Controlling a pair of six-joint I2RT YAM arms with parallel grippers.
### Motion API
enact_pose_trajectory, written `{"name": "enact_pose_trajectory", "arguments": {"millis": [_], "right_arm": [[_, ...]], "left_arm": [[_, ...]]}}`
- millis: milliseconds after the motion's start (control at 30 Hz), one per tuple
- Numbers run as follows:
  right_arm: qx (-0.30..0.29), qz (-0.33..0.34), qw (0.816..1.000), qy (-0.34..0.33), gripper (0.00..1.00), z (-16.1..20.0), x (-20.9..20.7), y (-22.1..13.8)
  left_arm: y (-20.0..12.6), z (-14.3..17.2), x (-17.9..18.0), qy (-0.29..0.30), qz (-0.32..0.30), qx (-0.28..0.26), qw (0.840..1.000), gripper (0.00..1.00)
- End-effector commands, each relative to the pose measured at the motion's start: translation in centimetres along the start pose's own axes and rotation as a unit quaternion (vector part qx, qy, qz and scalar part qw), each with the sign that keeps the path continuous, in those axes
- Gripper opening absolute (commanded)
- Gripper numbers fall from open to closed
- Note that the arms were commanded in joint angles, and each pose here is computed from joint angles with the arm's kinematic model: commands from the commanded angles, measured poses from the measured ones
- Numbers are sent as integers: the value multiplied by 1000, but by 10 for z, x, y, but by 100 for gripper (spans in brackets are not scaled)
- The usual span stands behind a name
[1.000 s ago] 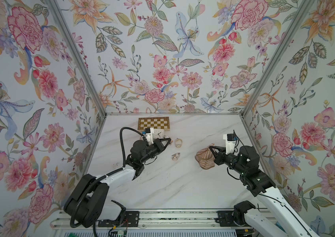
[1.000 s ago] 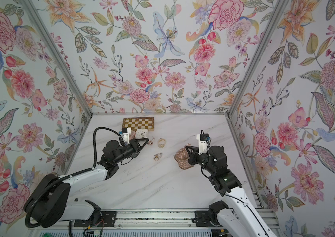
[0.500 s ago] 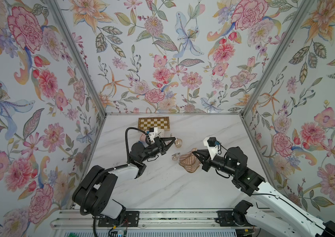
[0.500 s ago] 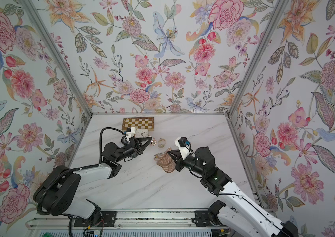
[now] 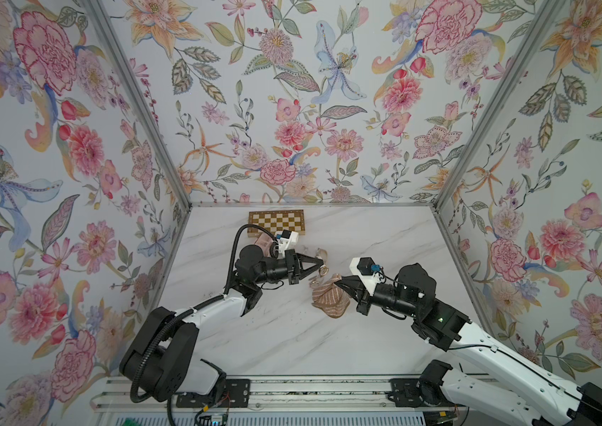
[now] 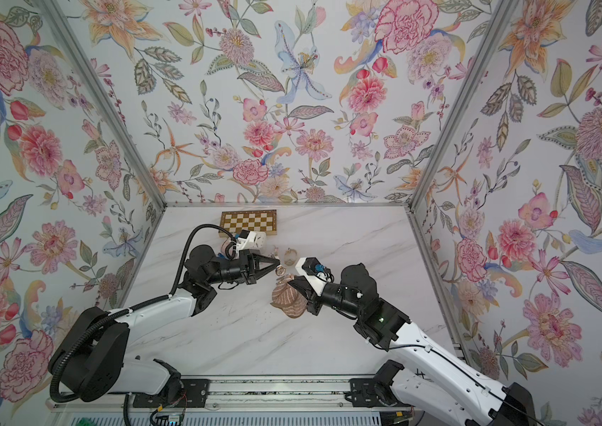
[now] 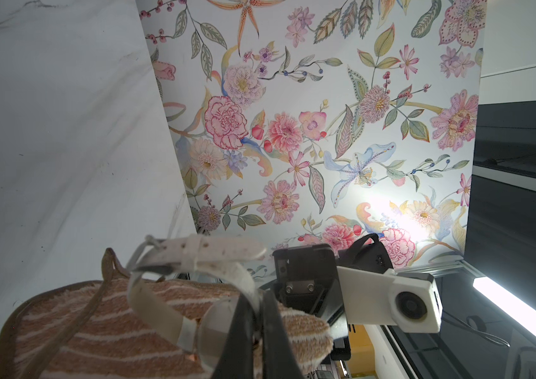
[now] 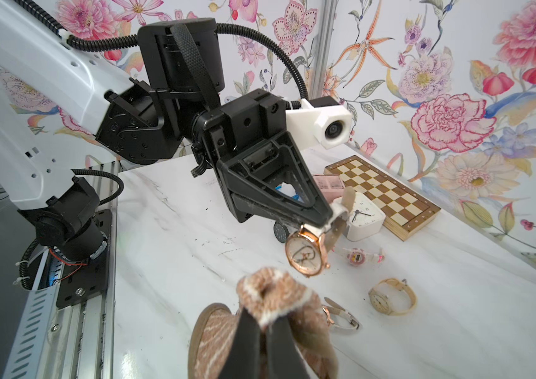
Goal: Wipe the watch dial
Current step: Wipe the dirt from the watch dial.
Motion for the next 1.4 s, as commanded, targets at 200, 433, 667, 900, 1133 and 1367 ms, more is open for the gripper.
{"name": "enact_pose_trajectory", "arguments": {"millis": [200,433,667,900,1133,1367], "right_arm": [[-5,21,1000,-21,0,-12,-2,2],[3,26,1000,-4,0,-11,-5,10],[12,45,999,7,0,-9,-12,17],[12,51,999,14,0,-11,-14,21],[6,47,999,18,0,-19,-12,22],[21,53,998,23,0,-5,-16,25]], "left_arm": [[1,-5,-17,28,22,15,999,0],[3,-1,-22,30,31,10,999,0],[7,4,-26,29,42,13,999,0],[8,9,-28,35,37,18,999,0],[10,12,-31,44,26,28,998,0],[10,11,-34,48,25,28,998,0]]}}
Point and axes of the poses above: each gripper's point midway between its finger pads, its own y axis out along the fingers, its own x axis along the line the jaws close on, z = x × y, the point moved 5 cm from there along -y, back along the fingers, and after that the axes turned 12 degrees about y, right-handed, at the moved point
